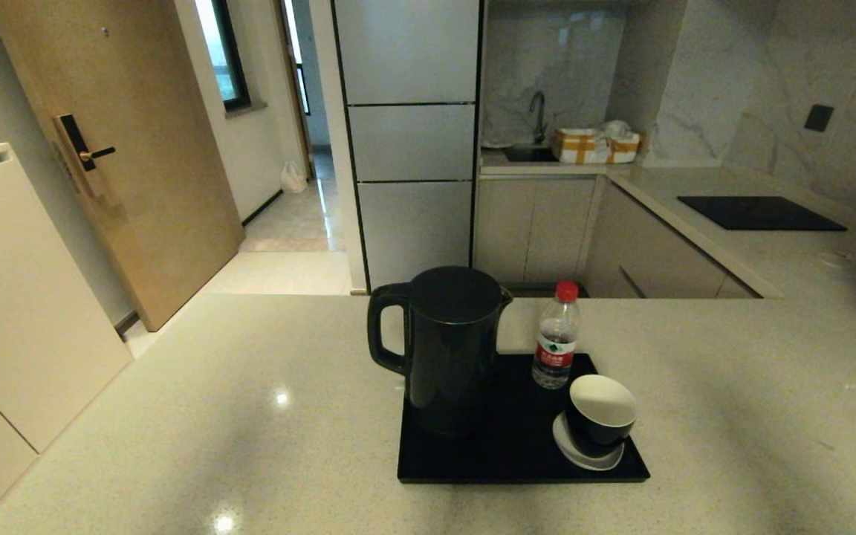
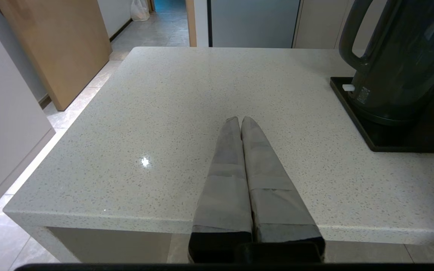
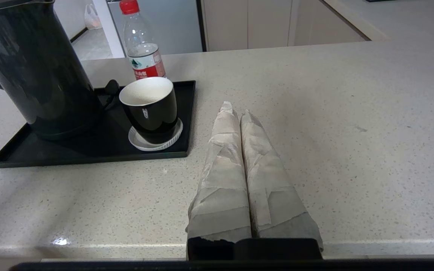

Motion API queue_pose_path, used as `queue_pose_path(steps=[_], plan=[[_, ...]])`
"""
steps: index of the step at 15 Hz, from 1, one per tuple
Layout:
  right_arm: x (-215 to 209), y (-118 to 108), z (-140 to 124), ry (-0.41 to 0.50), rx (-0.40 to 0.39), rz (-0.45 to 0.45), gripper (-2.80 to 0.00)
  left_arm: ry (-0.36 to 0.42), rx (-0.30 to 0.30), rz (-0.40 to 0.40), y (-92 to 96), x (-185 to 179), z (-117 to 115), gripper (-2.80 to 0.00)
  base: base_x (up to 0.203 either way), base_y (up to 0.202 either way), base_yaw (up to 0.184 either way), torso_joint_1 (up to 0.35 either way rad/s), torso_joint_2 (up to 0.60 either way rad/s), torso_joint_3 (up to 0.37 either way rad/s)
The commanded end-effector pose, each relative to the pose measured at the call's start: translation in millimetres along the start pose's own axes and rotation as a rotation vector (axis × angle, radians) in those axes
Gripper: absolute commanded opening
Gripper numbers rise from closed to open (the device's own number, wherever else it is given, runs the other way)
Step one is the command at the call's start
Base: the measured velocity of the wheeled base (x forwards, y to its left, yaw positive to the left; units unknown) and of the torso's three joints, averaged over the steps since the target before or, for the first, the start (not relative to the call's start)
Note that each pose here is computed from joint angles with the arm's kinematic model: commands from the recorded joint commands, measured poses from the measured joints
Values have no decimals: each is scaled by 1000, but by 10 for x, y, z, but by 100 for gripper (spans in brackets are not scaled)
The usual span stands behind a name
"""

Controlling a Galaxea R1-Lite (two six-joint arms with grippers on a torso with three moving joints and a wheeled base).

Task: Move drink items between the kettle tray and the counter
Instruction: Pick up the tea cup

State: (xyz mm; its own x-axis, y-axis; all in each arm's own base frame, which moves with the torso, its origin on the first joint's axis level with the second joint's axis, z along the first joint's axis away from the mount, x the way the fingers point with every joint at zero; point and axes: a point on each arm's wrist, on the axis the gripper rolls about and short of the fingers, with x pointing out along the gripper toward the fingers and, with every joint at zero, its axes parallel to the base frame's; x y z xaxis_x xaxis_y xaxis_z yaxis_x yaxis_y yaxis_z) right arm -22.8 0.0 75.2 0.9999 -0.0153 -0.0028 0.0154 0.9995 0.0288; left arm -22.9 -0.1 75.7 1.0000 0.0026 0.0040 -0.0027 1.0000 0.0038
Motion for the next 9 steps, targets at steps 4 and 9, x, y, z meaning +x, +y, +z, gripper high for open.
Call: queue_pose_path(steps=[4, 9], plan=[[1, 0, 2, 0, -1, 2, -280, 1, 1, 0, 0, 1, 1, -280, 0, 0, 0, 0, 0, 0], [-1, 0, 4, -1, -9, 2, -280, 1, 1, 0, 0, 1, 1, -280, 0, 0, 0, 0, 0, 0]])
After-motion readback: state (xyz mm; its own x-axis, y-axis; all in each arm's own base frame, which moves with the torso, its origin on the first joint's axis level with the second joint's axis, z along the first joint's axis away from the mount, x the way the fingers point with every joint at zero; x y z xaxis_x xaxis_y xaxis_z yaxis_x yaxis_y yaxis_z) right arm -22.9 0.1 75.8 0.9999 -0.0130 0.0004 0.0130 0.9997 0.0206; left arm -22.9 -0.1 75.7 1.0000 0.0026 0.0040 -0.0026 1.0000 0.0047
